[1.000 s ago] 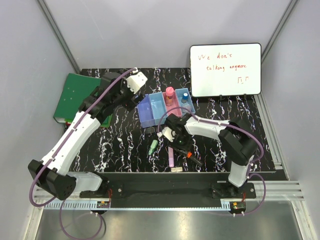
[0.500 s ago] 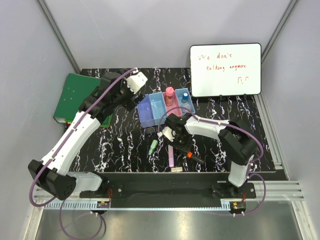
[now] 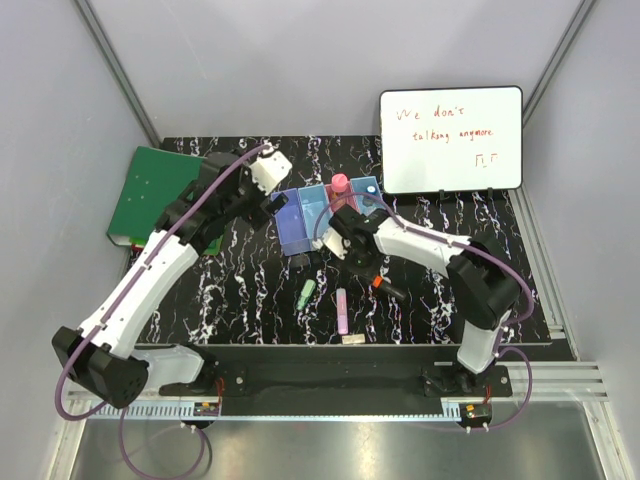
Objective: Sort the stationery into containers
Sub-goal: Pick up the pen from the center of the board, then place the pen in the storage box.
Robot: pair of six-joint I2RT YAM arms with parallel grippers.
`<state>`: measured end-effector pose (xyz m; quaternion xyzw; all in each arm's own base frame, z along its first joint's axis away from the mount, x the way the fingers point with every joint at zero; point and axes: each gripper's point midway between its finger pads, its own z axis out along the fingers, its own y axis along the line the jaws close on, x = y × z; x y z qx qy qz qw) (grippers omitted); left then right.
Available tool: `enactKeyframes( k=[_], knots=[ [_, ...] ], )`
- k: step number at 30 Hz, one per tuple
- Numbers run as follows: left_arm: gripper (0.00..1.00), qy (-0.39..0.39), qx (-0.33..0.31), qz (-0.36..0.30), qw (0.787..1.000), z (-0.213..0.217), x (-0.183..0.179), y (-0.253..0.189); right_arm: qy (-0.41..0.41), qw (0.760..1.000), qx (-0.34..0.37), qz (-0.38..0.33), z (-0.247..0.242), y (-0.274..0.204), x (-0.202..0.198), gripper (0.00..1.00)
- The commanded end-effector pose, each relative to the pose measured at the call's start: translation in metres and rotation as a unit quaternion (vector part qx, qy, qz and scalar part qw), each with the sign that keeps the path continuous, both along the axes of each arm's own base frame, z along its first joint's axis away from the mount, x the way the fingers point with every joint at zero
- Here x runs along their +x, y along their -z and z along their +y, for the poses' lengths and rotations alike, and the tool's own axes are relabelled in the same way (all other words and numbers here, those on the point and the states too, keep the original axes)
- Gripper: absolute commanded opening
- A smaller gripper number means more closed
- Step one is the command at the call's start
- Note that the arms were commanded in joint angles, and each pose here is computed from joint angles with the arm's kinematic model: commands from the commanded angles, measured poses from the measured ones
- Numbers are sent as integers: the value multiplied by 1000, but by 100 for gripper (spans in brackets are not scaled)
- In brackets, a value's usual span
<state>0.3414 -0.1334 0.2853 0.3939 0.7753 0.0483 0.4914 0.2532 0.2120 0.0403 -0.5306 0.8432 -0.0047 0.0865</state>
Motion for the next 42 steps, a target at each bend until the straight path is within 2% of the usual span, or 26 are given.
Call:
enactKeyframes(
  k=[1, 11, 16, 18, 20, 21, 23, 24, 25, 27, 29, 30, 32, 33, 42],
  knots=[
    [99, -14, -25, -15, 999, 1, -1, -2, 10, 994, 36, -105, 8, -57, 43, 0],
    [99, -115, -82, -41, 989, 31, -2, -10, 60, 957, 128, -255, 33, -140, 97, 0],
    [99, -150, -115, -47, 981, 41, -1, -17, 100, 937, 182, -283, 64, -162, 132, 0],
    [99, -160, -117, -50, 979, 44, -2, -19, 110, 937, 185, -276, 78, -153, 145, 0],
    [99, -162, -124, -58, 977, 46, -4, -23, 120, 924, 209, -296, 94, -173, 164, 0],
    [99, -162, -126, -62, 977, 46, -6, -26, 123, 927, 204, -291, 101, -162, 173, 0],
    [99, -162, -129, -68, 976, 48, -9, -30, 126, 913, 231, -312, 117, -183, 191, 0],
    [99, -160, -129, -70, 976, 49, -10, -31, 127, 916, 226, -307, 125, -170, 199, 0],
    [99, -159, -129, -71, 976, 49, -11, -30, 128, 907, 242, -320, 133, -185, 209, 0],
    [99, -156, -131, -77, 976, 50, -14, -33, 130, 907, 239, -320, 144, -168, 223, 0],
    [99, -155, -131, -80, 976, 51, -16, -34, 134, 897, 251, -340, 154, -178, 238, 0],
    [99, -155, -133, -85, 975, 52, -17, -37, 135, 900, 244, -336, 158, -161, 245, 0],
    [99, -154, -131, -89, 975, 53, -18, -37, 137, 891, 254, -349, 166, -165, 257, 0],
    [99, -154, -133, -95, 974, 54, -19, -41, 139, 895, 247, -343, 170, -148, 262, 0],
    [99, -146, -131, -117, 973, 58, -27, -51, 142, 891, 250, -350, 187, -117, 283, 0]
  ],
)
